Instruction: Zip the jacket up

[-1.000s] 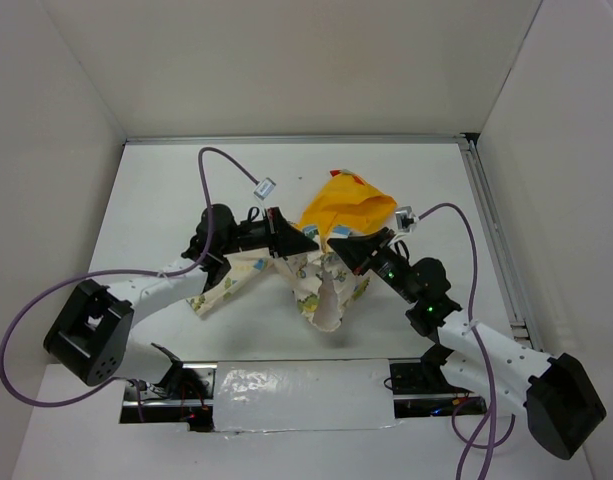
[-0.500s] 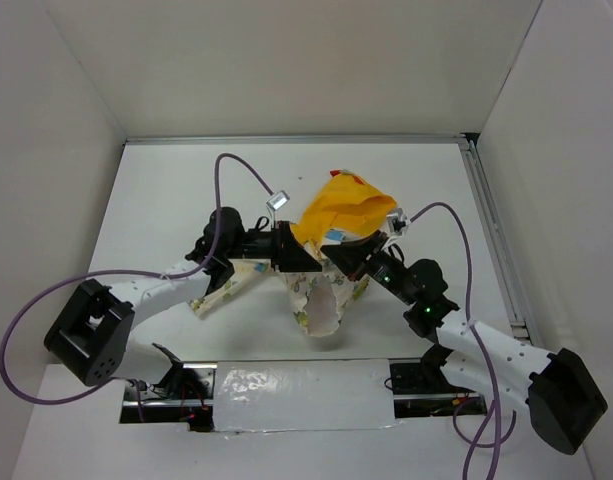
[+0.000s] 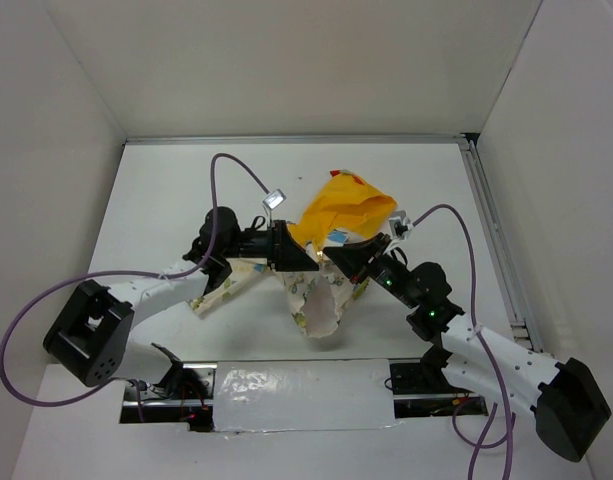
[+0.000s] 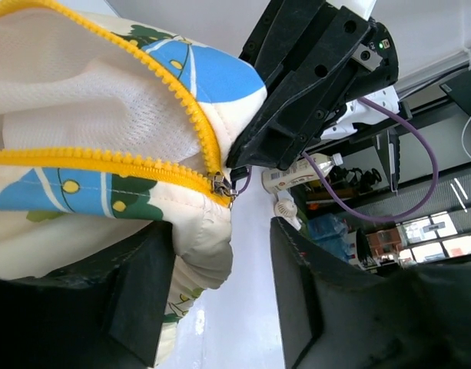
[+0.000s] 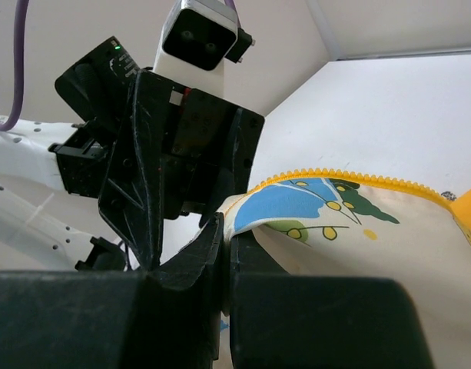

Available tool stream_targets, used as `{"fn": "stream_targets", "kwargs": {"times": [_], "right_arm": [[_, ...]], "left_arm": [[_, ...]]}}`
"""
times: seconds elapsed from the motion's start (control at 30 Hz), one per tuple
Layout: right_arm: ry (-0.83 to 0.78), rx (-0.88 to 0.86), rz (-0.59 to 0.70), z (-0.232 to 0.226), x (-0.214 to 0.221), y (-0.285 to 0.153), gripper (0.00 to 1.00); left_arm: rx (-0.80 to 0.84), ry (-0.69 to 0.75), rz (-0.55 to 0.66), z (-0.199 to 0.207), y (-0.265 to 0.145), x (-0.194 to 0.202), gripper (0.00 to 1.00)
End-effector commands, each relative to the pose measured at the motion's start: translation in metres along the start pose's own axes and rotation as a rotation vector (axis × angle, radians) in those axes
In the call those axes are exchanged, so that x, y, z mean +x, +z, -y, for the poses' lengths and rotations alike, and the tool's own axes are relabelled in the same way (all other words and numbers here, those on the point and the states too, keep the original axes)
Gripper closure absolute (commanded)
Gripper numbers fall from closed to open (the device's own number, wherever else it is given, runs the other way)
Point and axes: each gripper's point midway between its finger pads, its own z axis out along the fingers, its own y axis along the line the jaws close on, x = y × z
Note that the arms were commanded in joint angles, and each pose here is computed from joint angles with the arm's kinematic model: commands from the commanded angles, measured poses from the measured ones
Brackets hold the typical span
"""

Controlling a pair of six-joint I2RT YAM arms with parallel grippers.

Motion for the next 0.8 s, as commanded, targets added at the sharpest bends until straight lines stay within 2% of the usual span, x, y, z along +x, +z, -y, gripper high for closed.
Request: {"fn": "stream_targets", "kwargs": {"times": [0.0, 0.07, 0.1, 0.2, 0.47, 0.53, 0.57, 0.6, 0.77], "right_arm": [[-0.034, -0.038, 0.035, -0.012, -0.013, 0.002, 1.0], [-0.03, -0.038, 0.027, -0.012, -0.011, 0.002, 1.0], [-0.029, -0.043, 0.028, -0.013, -0.011, 0.002, 1.0], [-0.021, -0.059, 0.024, -0.016, -0.009, 0.003, 1.0], [-0.015, -0.07, 0.009, -0.018, -0.005, 0.004, 1.0], [-0.013, -0.076, 0.002, -0.02, -0.003, 0.004, 1.0], [-0.01, -0.075, 0.001, -0.02, -0.003, 0.004, 1.0], [-0.008, -0.066, 0.003, -0.019, -0.003, 0.005, 1.0], [-0.01, -0.028, 0.043, -0.014, -0.013, 0.005, 1.0]], "left_arm": [[0.037, 0.088, 0.047, 0.017, -0.005, -0.01, 0.39], [0.037, 0.094, 0.058, 0.019, -0.006, -0.013, 0.46], [0.035, 0.093, 0.062, 0.019, -0.006, -0.014, 0.53], [0.043, 0.1, 0.058, 0.021, -0.004, -0.018, 0.6], [0.047, 0.088, 0.044, 0.017, -0.001, -0.018, 0.65], [0.065, 0.11, 0.036, 0.018, -0.001, -0.015, 0.81], [0.066, 0.109, 0.037, 0.018, -0.001, -0.015, 0.96], [0.063, 0.11, 0.033, 0.016, 0.0, -0.014, 1.0], [0.036, 0.142, 0.052, 0.007, -0.001, -0.002, 1.0]]}}
